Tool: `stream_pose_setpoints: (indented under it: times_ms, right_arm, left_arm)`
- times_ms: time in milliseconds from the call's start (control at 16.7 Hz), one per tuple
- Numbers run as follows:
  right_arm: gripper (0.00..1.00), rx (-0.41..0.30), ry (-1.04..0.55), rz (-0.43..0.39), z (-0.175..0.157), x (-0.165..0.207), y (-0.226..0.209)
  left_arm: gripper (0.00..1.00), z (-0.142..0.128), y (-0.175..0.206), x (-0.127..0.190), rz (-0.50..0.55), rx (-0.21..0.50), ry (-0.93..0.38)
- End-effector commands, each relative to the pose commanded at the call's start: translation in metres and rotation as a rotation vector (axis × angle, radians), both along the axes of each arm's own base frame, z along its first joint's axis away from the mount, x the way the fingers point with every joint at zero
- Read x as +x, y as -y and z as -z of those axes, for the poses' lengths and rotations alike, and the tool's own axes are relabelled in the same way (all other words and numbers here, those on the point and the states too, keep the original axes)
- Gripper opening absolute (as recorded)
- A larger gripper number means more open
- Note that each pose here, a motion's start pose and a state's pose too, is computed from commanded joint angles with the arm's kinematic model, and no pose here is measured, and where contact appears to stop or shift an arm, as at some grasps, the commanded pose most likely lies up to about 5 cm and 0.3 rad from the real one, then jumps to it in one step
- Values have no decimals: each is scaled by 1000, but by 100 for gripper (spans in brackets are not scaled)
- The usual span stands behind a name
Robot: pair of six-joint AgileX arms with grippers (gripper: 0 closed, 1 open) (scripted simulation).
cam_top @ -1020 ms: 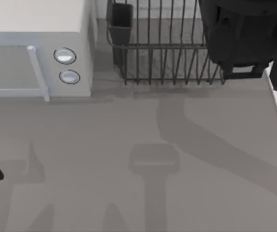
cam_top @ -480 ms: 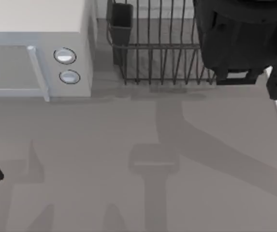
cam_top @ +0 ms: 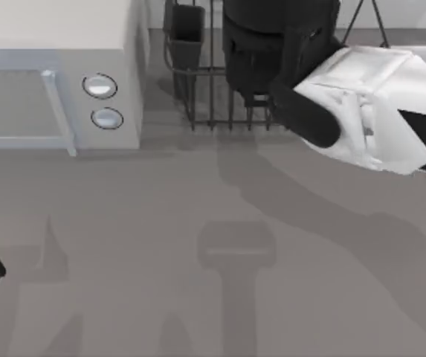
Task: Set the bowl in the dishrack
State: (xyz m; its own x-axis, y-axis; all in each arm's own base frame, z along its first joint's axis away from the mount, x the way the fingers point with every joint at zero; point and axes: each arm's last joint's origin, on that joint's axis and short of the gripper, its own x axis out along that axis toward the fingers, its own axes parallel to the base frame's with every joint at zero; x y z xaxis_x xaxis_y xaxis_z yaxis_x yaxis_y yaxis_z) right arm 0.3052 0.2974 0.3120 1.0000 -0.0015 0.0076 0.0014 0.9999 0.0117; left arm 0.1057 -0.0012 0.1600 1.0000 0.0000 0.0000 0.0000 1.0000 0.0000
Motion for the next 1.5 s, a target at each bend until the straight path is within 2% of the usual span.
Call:
stream_pose_setpoints:
  times_ms: [180, 360, 660, 1440, 1500]
  right_arm:
    - [0, 3, 6, 5, 52, 48, 15]
    - [0, -9, -5, 8, 88, 74, 32]
    - [0, -12, -8, 9, 93, 77, 35]
    - [98, -12, -8, 9, 93, 77, 35]
    - [100, -12, -8, 9, 93, 77, 35]
  left_arm:
    - [100, 0, 0, 0, 0, 0, 0]
    - [100, 0, 0, 0, 0, 0, 0]
    - [100, 0, 0, 0, 0, 0, 0]
    - [100, 0, 0, 0, 0, 0, 0]
    - [100, 0, 0, 0, 0, 0, 0]
